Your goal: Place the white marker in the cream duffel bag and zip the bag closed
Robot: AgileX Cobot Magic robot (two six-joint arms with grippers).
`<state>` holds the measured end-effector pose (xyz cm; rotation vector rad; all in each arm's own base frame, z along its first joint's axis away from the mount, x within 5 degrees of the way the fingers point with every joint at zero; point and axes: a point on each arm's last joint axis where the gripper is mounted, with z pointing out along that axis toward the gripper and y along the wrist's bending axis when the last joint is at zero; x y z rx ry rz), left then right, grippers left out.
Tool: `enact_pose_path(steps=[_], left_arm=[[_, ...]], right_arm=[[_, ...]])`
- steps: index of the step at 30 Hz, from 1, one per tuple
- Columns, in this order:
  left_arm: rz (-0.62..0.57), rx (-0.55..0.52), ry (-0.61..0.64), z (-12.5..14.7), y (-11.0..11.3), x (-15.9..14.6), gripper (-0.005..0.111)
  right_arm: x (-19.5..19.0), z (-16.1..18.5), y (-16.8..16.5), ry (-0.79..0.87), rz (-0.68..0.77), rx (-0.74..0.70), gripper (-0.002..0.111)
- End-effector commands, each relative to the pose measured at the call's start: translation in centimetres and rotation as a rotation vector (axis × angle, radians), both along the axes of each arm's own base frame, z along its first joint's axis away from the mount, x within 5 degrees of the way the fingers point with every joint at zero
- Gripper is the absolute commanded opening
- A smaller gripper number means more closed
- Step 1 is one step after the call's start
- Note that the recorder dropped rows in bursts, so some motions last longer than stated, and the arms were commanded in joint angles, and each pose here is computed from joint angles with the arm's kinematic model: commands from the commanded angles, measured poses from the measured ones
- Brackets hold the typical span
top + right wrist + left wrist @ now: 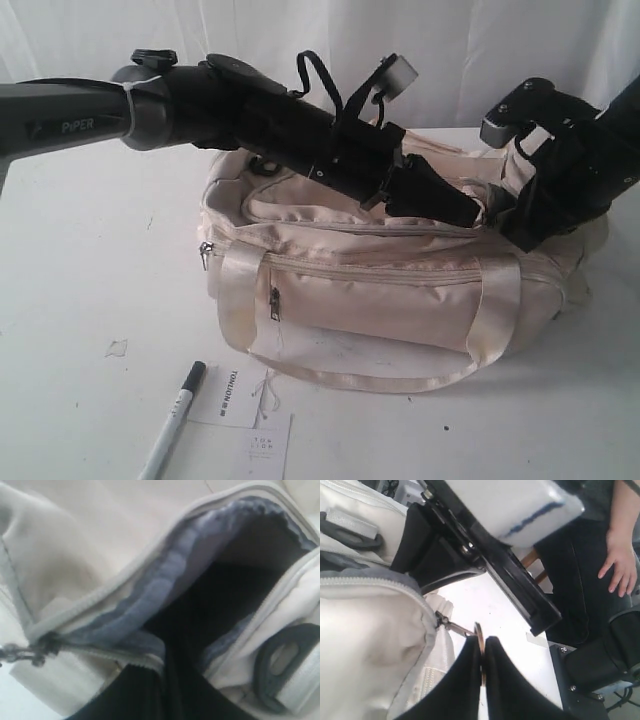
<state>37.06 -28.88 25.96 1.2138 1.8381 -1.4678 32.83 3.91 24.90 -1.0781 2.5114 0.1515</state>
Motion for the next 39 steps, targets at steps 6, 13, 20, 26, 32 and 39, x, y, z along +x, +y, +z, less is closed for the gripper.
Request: enact_pose_path(steps=[6, 13, 20, 26, 32, 39], left_arm=[[-0.022, 0.04, 0.1, -2.2, 0.8, -1.3, 0.0], [-0.051, 0.033, 0.129, -2.0, 3.3, -0.7, 0.0], [-0.136, -0.006, 0.139, -1.2, 4.3, -1.2, 0.0], [-0.17, -0.063, 0.1, -1.0, 2.9, -1.9, 0.0], [-0.066, -0.107, 0.048, -0.7, 1.8, -1.3, 0.0], [0.007, -0.076, -0.033, -1.1, 0.9, -0.9, 0.0]], right_arm=[[1.0, 0.4, -4.5, -0.086, -0.225, -0.02, 0.0], [0.8, 0.5, -4.3, -0.085, -0.17, -0.011, 0.0], [1.4, 0.9, -4.0, -0.122, -0.281, 0.094, 0.002], [1.5, 1.4, -3.4, -0.118, -0.345, 0.206, 0.032], [1.7, 2.1, -3.3, -0.043, -0.585, 0.329, 0.054], [1.9, 4.4, -3.0, 0.021, -0.651, 0.396, 0.057]])
